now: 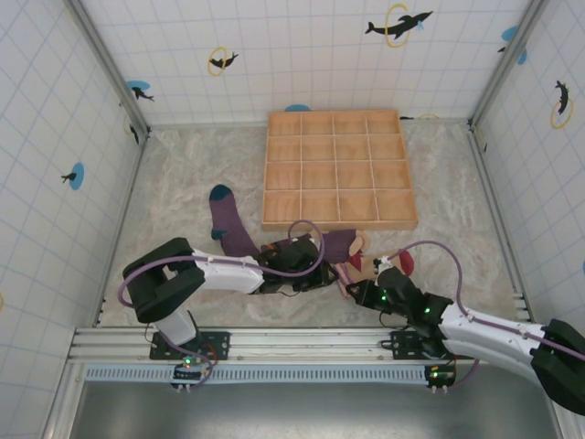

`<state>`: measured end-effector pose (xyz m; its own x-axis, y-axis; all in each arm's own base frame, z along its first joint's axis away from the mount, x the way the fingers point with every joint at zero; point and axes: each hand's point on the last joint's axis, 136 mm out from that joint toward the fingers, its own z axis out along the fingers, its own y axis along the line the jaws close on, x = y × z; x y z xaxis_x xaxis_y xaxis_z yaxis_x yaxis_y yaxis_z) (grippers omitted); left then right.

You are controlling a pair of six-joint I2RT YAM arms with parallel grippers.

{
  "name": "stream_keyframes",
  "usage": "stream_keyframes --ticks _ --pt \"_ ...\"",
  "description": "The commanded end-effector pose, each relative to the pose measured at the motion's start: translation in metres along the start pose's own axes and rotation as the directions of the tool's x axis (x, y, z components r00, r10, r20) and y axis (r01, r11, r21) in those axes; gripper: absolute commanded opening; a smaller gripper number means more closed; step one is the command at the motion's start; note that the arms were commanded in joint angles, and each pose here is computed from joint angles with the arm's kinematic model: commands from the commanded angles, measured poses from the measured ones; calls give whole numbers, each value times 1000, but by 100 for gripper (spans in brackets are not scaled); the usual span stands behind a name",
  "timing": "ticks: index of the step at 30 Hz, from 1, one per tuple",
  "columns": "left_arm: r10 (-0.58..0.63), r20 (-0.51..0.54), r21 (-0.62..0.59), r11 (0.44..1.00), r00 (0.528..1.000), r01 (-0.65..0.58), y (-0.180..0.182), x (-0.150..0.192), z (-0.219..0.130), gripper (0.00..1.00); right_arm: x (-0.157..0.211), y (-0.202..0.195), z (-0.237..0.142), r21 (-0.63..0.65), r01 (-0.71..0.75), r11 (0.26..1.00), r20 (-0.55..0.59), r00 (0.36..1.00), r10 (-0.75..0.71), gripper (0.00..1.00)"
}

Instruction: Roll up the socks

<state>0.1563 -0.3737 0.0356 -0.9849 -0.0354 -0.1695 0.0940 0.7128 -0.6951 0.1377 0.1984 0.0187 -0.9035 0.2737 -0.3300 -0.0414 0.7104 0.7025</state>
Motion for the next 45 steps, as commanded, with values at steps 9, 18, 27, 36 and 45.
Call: stream_keyframes --ticks 9,18,27,36,45 --pt "57 -11 50 997 998 -56 -17 -2 23 40 46 -94 -9 302 -51 952 -128 987 94 0" --pt "11 -55 -36 999 998 -13 3 4 37 10 46 -93 -10 291 -62 955 -133 986 105 3" --pt "-12 -70 -133 991 997 3 16 -2 18 0 17 -51 -15 260 121 958 -121 988 -93 50" --pt "-44 -65 -173 984 997 32 24 2 -16 0 -10 18 -25 307 491 815 -38 862 -505 60" --pt "-77 -94 -195 979 993 58 35 6 -26 0 -2 79 -21 383 734 560 2 606 -796 62"
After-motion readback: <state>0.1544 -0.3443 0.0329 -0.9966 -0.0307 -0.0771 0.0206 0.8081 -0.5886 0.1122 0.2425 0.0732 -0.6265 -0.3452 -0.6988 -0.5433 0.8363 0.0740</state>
